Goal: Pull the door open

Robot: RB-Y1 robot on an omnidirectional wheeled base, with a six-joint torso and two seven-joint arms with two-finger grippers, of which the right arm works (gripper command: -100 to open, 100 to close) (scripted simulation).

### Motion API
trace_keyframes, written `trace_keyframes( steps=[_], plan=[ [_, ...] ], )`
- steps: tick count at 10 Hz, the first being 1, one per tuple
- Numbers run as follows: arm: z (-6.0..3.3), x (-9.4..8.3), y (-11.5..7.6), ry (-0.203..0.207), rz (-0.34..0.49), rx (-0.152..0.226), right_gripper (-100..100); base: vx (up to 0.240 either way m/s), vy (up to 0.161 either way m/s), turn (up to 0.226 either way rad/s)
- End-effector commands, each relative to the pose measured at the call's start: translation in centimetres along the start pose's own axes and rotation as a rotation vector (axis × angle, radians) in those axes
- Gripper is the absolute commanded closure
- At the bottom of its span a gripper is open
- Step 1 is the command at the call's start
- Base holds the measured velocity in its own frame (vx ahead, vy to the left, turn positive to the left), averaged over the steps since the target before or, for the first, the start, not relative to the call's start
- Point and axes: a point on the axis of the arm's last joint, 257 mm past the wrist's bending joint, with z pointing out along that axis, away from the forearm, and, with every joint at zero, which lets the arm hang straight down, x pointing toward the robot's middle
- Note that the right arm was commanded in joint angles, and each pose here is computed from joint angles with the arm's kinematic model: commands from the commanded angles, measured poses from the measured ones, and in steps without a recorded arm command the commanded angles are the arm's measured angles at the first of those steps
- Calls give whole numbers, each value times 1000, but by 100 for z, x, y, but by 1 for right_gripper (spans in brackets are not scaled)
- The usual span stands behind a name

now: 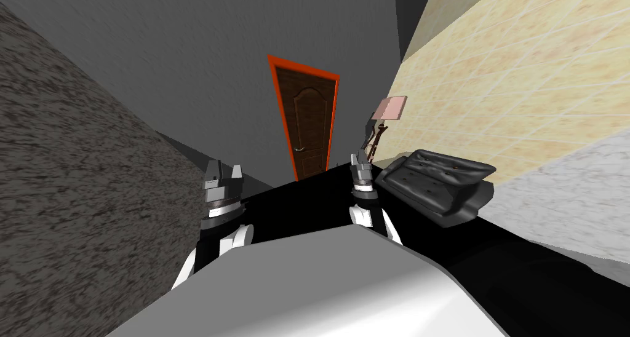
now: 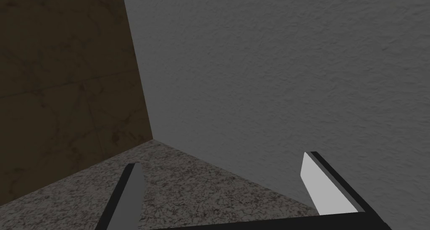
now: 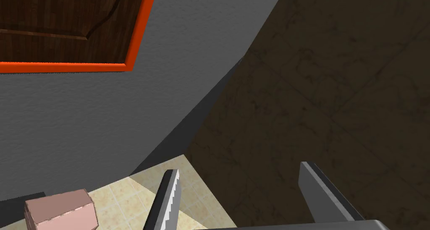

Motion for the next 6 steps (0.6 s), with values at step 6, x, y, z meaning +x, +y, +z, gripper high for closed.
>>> trace_keyframes(
  steps=[6],
  plan=[
    [-58, 141, -380, 36, 24, 48, -100, 70, 20, 31]
  ],
)
